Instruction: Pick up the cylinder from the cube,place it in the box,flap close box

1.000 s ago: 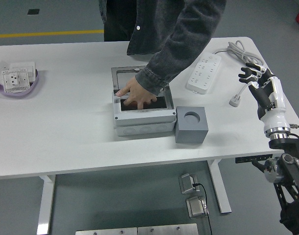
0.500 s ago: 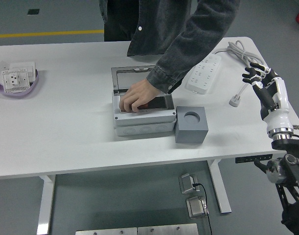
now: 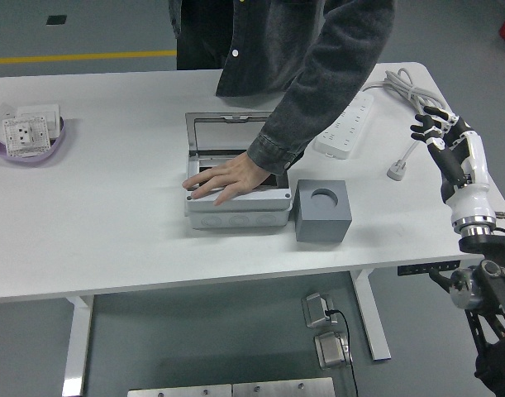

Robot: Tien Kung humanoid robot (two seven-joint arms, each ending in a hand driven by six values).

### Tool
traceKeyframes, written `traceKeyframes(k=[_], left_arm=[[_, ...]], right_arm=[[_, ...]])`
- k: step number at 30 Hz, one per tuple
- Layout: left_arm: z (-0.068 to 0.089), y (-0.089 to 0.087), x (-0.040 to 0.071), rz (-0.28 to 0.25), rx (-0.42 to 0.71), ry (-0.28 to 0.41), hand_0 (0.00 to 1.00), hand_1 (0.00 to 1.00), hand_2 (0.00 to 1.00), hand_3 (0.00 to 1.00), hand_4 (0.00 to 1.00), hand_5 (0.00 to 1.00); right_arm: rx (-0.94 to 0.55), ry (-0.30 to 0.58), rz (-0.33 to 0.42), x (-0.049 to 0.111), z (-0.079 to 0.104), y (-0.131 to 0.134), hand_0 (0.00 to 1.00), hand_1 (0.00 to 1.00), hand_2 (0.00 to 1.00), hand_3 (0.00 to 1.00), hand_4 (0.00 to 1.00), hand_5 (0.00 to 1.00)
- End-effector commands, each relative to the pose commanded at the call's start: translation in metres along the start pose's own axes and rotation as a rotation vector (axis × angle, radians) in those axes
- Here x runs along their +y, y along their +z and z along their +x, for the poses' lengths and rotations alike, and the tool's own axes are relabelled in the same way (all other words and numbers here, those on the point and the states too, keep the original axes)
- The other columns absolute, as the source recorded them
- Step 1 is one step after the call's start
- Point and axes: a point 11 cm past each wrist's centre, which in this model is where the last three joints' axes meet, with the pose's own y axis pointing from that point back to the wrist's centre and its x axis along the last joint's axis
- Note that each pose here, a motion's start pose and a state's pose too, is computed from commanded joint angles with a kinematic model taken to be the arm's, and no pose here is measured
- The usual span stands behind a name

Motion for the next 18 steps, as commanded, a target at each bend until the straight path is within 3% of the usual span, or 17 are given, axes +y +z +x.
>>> traceKeyframes(k=[18], left_arm=[[-0.0001,-0.0003,0.0000,0.001,0.000,0.000,0.693,0.684,0.686,0.809,0.735,0.368]], right_arm=[[0.002,0.002,-0.019,0.0027,-0.0006,0.0065,0.634,0.587,0.642,0.648,0.649,0.371]])
